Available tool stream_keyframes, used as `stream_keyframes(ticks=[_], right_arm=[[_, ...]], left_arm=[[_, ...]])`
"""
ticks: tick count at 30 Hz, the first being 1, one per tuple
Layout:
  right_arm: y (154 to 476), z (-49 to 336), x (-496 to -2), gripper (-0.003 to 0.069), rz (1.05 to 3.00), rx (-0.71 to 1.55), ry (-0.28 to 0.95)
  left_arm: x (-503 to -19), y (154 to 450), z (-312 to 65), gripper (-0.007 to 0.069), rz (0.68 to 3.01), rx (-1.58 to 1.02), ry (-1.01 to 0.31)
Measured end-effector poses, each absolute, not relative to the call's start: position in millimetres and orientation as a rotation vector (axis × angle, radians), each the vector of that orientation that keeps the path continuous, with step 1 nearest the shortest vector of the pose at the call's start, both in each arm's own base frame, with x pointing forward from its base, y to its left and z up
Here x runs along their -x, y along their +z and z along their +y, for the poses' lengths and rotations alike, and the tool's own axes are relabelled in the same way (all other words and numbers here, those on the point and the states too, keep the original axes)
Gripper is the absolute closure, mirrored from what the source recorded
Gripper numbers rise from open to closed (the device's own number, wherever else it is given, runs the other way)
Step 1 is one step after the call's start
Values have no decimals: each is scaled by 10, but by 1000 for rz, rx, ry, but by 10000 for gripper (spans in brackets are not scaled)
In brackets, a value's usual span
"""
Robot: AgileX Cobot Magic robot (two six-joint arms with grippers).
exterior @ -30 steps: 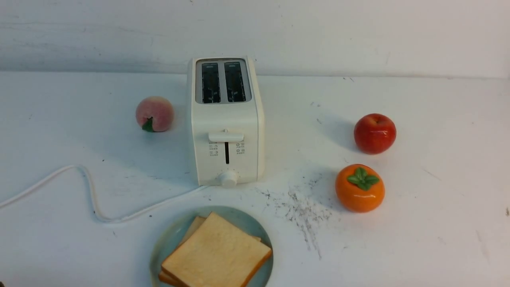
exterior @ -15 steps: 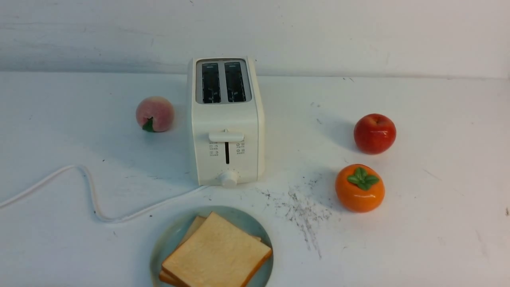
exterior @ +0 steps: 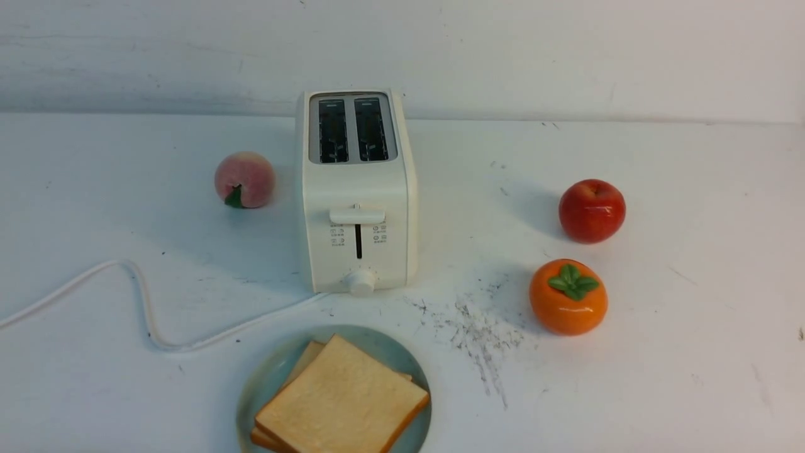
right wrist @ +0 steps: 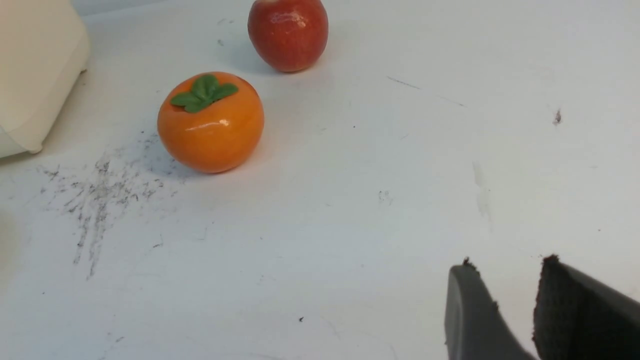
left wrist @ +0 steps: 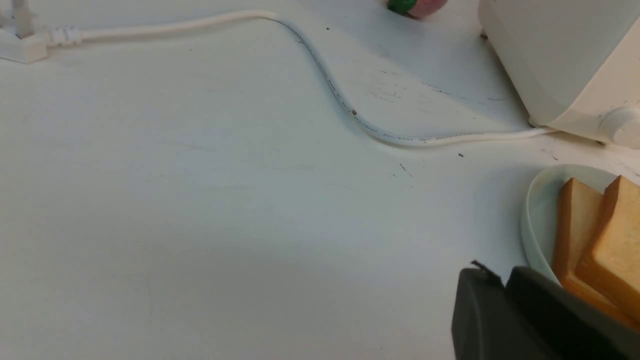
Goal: Take toasted bread from bread machine on white table place on plate.
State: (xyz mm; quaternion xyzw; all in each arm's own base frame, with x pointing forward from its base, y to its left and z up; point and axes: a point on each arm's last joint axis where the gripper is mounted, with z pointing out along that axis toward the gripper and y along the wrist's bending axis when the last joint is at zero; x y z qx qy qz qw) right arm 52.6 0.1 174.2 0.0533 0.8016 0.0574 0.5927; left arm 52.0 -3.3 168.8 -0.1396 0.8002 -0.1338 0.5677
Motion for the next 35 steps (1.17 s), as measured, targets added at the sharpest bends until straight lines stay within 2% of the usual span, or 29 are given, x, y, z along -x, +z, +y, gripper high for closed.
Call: stream_keyframes(ticks=[35], right_arm=[[1742, 1, -526, 454, 1864, -124, 133]], left_arm=[[-520, 1688, -33, 546, 1880, 328, -314]])
